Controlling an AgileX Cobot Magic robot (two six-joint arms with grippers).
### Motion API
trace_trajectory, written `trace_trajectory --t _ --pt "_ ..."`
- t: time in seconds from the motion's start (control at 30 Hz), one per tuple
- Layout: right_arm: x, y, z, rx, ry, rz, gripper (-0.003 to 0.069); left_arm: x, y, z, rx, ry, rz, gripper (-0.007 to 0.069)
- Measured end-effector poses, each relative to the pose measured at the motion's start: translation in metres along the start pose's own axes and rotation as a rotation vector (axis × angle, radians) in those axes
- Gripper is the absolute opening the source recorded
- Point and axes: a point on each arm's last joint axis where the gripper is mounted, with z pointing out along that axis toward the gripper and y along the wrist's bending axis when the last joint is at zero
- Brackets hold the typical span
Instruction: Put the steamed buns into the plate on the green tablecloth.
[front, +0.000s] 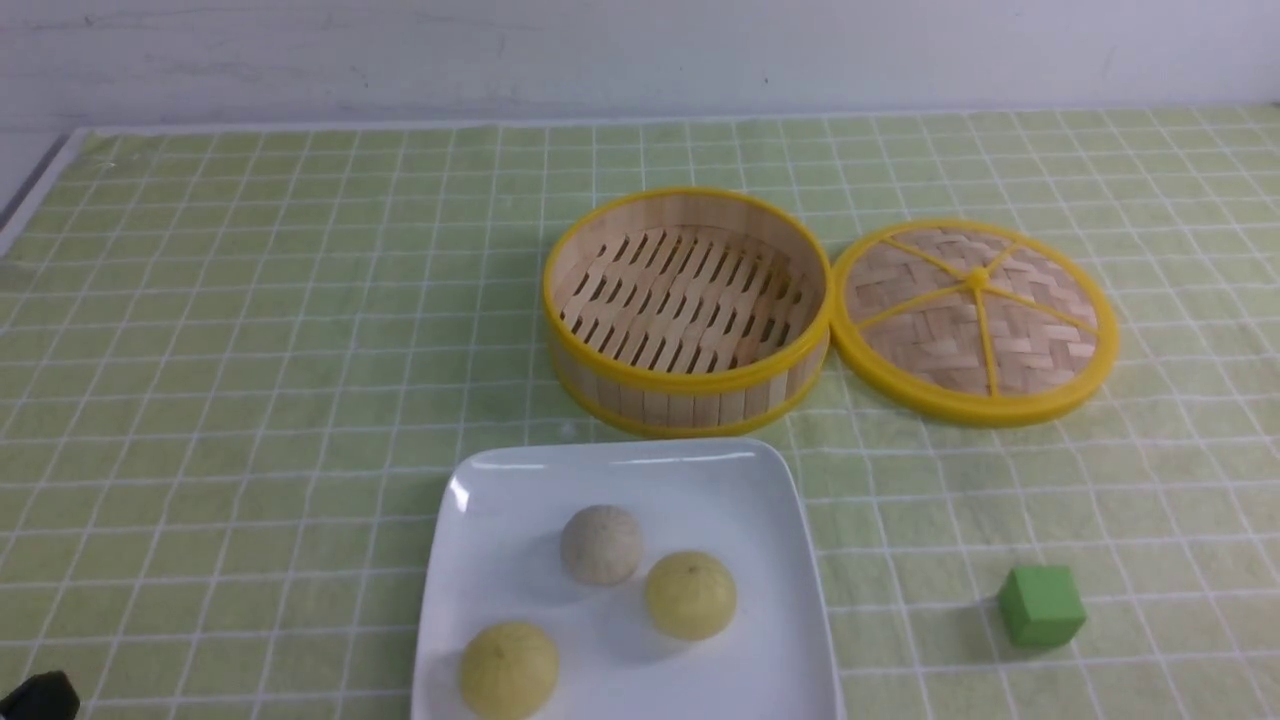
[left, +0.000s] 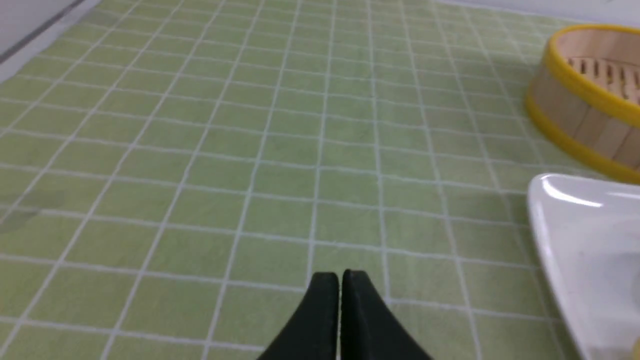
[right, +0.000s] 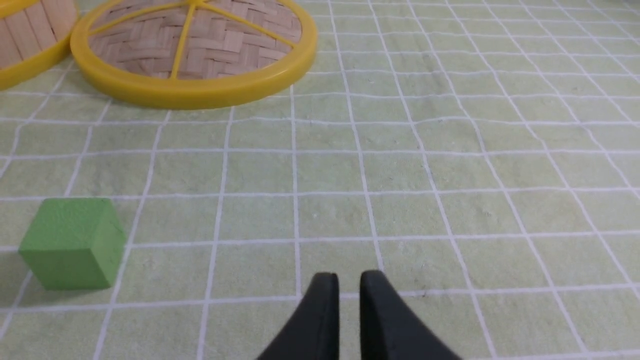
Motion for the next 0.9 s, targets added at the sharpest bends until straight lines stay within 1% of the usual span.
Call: trace_trajectory --t 0.13,0.9 --pt "0.0000 0.0000 0.0000 0.000 0.000 0.000 0.0092 0.0075 0.0013 0.0005 -0.006 0.028 0.008 0.0036" --pt "0.0001 0.0000 0.0000 0.000 0.001 0.000 0.0114 0.0081 0.0010 0.0004 0.000 0.033 0.009 0.0055"
